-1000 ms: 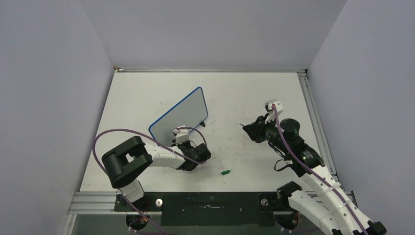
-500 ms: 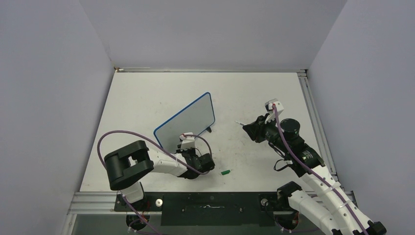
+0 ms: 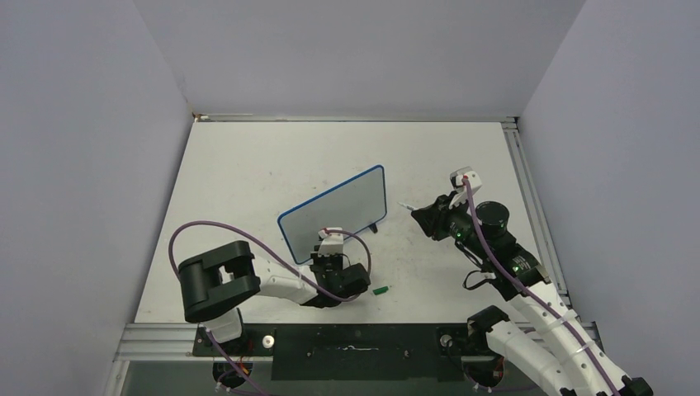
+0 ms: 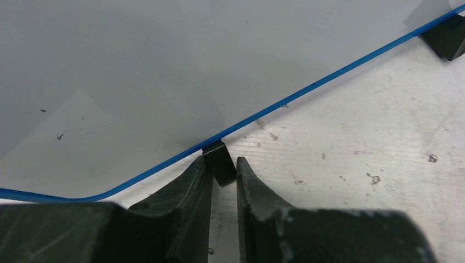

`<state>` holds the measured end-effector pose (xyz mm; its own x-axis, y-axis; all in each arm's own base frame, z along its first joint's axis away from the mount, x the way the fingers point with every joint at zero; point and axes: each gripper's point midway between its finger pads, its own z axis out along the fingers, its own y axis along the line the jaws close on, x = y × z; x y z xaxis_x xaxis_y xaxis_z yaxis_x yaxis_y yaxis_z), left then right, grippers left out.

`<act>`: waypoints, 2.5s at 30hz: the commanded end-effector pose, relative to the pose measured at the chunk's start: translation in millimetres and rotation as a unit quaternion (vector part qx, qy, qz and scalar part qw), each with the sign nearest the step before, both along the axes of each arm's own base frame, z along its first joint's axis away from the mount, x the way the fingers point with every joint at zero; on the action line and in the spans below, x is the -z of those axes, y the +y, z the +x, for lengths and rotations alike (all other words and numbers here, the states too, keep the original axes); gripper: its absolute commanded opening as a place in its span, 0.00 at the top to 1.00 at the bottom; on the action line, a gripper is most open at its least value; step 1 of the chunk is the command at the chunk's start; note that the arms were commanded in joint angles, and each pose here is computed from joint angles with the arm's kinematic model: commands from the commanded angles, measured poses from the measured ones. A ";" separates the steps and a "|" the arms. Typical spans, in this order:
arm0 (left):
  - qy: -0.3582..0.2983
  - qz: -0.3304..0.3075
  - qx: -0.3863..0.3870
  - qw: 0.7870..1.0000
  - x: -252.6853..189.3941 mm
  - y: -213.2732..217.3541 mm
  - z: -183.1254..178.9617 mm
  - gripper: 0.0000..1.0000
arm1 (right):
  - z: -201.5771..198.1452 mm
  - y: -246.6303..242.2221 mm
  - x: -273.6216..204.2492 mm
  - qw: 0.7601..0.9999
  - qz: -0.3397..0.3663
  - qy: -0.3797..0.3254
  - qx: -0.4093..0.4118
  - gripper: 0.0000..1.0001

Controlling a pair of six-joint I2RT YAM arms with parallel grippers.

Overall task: Write a sentence on the whiteboard
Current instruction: Move the whiteboard stand to the center of the board, then write a sentence on the whiteboard.

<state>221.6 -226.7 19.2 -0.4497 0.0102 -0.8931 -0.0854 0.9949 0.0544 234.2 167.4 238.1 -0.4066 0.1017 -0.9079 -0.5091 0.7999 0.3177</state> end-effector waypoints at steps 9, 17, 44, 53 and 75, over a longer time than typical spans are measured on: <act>0.059 -0.025 0.117 0.991 12.8 -60.2 -21.8 1.00 | 2.1 -3.7 -18.1 0.999 0.012 -0.031 0.015 0.95; 0.072 -0.041 0.162 0.983 4.0 -59.8 -41.4 0.61 | 0.5 -4.8 -24.0 0.999 0.014 -0.041 0.014 0.95; 0.054 -0.085 0.386 0.917 -229.4 -56.5 -70.1 0.19 | -10.4 -25.3 -51.0 0.995 0.004 -0.097 0.039 0.95; 0.027 -0.124 0.350 0.928 -285.1 6.5 6.0 0.18 | -25.6 19.1 -69.5 0.984 0.067 -0.142 -0.089 0.95; 0.026 -0.223 0.392 0.892 -213.3 57.8 18.3 0.48 | -36.7 175.9 -33.9 0.960 0.104 -0.177 -0.188 0.95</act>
<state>238.1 -161.1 218.0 -0.5734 -0.0306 -0.8187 0.5518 0.7242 -0.4135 185.9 329.6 243.0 -0.2329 0.1086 -0.9664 -0.8573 0.4463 0.2567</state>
